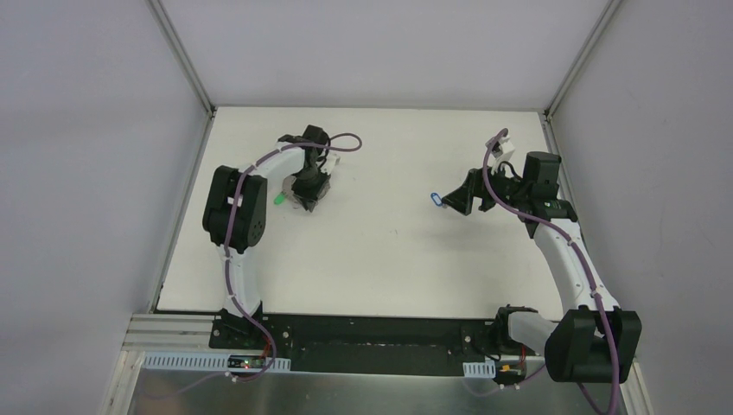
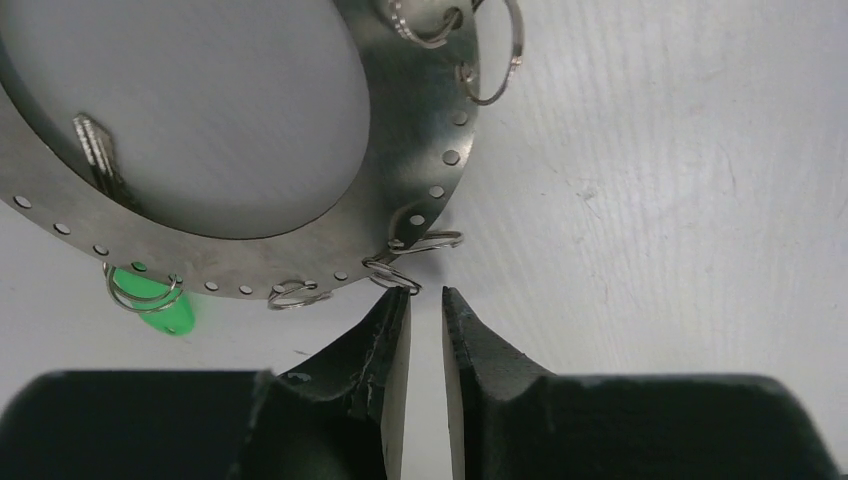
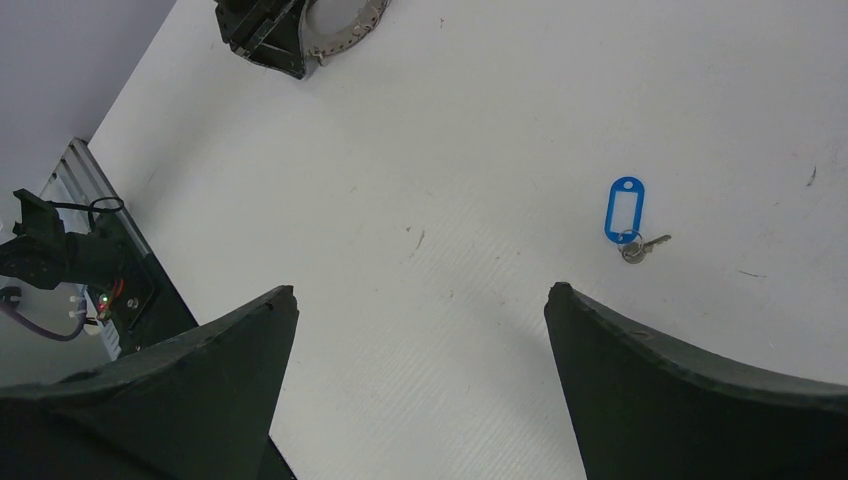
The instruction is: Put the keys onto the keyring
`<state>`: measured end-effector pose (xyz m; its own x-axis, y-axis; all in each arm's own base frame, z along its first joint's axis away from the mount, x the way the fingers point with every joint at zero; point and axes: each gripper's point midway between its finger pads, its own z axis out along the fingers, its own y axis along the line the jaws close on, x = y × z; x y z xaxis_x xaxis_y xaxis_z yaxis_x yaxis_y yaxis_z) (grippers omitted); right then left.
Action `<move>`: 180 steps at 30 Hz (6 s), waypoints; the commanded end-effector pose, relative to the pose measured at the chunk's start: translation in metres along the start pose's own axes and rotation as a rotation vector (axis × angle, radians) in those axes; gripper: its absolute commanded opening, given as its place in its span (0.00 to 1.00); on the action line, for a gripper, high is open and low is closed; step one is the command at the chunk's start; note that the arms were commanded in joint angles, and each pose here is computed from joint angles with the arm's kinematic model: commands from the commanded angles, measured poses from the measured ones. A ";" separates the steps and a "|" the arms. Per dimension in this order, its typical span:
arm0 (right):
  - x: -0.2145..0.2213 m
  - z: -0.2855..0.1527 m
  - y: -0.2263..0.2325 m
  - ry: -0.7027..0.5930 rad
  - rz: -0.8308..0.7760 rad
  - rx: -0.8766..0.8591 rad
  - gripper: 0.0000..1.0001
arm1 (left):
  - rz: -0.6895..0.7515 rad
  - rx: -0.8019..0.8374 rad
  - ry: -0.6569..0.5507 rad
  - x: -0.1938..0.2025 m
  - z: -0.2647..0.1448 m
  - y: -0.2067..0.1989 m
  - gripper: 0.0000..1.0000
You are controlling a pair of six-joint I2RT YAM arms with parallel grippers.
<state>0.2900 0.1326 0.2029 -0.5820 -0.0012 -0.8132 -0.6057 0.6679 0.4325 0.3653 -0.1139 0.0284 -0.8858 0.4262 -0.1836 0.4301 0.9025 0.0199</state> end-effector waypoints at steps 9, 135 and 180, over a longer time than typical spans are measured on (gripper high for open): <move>-0.007 -0.003 0.007 -0.027 -0.021 -0.032 0.98 | 0.147 0.155 -0.066 0.011 -0.032 -0.063 0.17; -0.010 -0.010 0.005 -0.052 0.006 -0.046 0.98 | 1.318 -0.146 -0.002 0.038 -0.010 -0.176 0.35; -0.010 -0.012 0.004 -0.061 0.014 -0.048 0.98 | 1.245 -0.095 -0.039 0.044 -0.016 -0.184 0.04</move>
<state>0.2899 0.1255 0.2096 -0.5924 0.0493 -0.8041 -0.5930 0.6489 0.4766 0.2512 -0.2578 0.0330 0.1301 0.9915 -0.0055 0.9421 -0.1219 0.3124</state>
